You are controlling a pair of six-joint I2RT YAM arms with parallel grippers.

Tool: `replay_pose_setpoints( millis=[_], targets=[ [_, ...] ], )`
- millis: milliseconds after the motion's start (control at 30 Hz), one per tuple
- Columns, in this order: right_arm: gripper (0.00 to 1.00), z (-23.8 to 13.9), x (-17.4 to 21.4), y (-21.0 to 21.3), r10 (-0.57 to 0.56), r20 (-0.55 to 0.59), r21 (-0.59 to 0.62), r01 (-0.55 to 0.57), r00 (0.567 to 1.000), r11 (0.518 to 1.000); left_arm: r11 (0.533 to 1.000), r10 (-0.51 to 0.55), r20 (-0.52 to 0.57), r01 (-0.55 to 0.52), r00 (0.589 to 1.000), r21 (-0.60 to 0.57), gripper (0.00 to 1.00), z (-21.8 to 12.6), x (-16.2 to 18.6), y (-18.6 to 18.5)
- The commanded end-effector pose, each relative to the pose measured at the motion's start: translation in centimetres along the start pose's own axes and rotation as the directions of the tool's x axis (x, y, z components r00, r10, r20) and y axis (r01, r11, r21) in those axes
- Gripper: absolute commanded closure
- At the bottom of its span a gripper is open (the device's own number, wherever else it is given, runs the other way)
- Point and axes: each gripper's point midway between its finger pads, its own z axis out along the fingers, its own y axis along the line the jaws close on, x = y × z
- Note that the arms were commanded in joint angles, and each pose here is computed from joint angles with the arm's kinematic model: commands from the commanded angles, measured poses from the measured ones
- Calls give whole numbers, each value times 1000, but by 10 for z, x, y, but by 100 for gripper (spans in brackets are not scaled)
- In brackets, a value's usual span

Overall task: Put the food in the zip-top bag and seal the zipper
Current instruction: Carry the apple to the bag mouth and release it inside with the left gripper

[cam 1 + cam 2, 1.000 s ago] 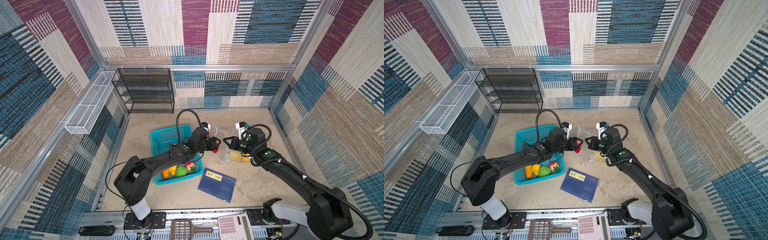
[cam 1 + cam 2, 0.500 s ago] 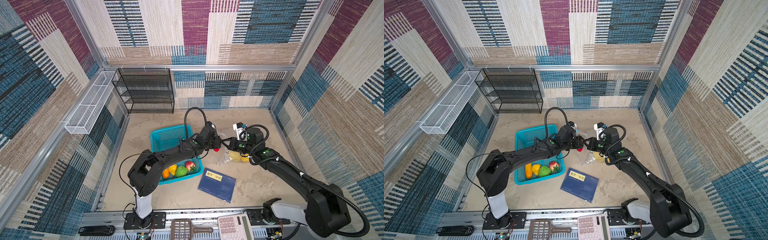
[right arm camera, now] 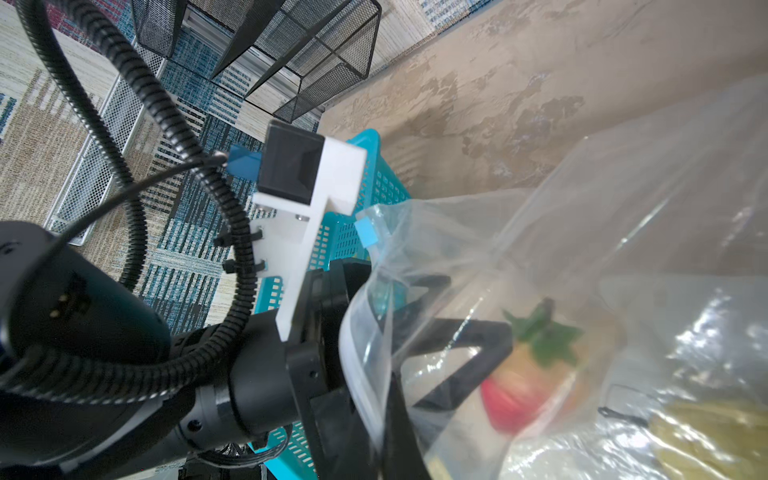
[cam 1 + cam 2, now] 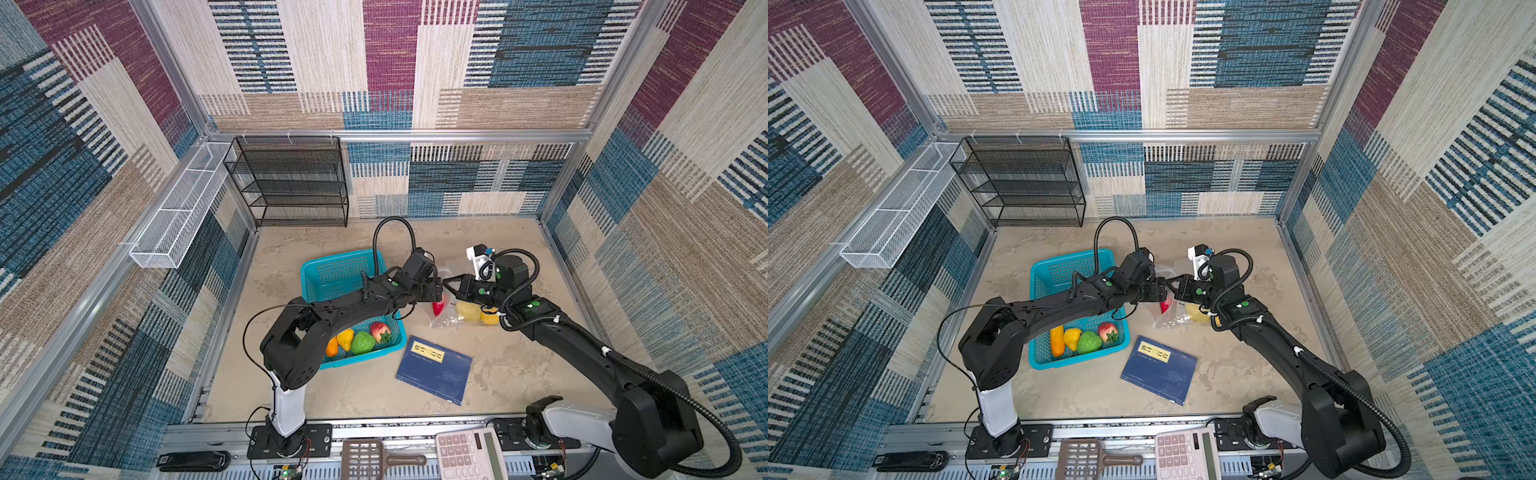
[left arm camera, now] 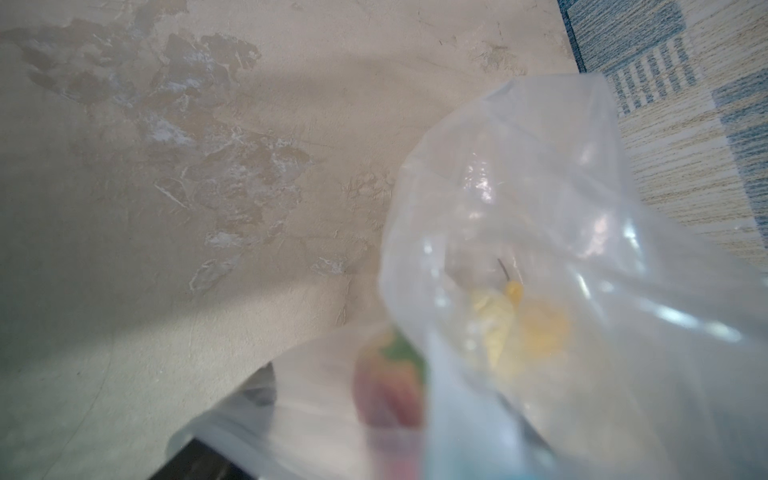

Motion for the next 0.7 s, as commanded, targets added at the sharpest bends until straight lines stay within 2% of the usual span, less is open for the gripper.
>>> replay_pose_setpoints(
  millis=[0, 233, 367, 533, 667],
  targets=[
    [100, -2, -6, 7, -30, 21, -20, 30, 999, 999, 999, 22, 4, -22, 1000, 25, 24, -8, -5, -7],
    [100, -1, -6, 4, -36, 19, 0, 36, 999, 999, 997, 33, 27, -35, 999, 74, 24, -35, -10, -16],
    [100, 1, -6, -1, -36, 14, 19, 36, 999, 999, 994, 38, 52, -43, 998, 102, 21, -58, -10, -17],
    [100, 2, -6, -2, -37, 13, 23, 36, 999, 999, 996, 48, 101, -55, 994, 71, 19, -92, -10, -3],
    [100, 3, -7, -3, -40, 16, 27, 40, 999, 999, 999, 50, 161, -51, 986, 4, 17, -121, -12, 22]
  ],
)
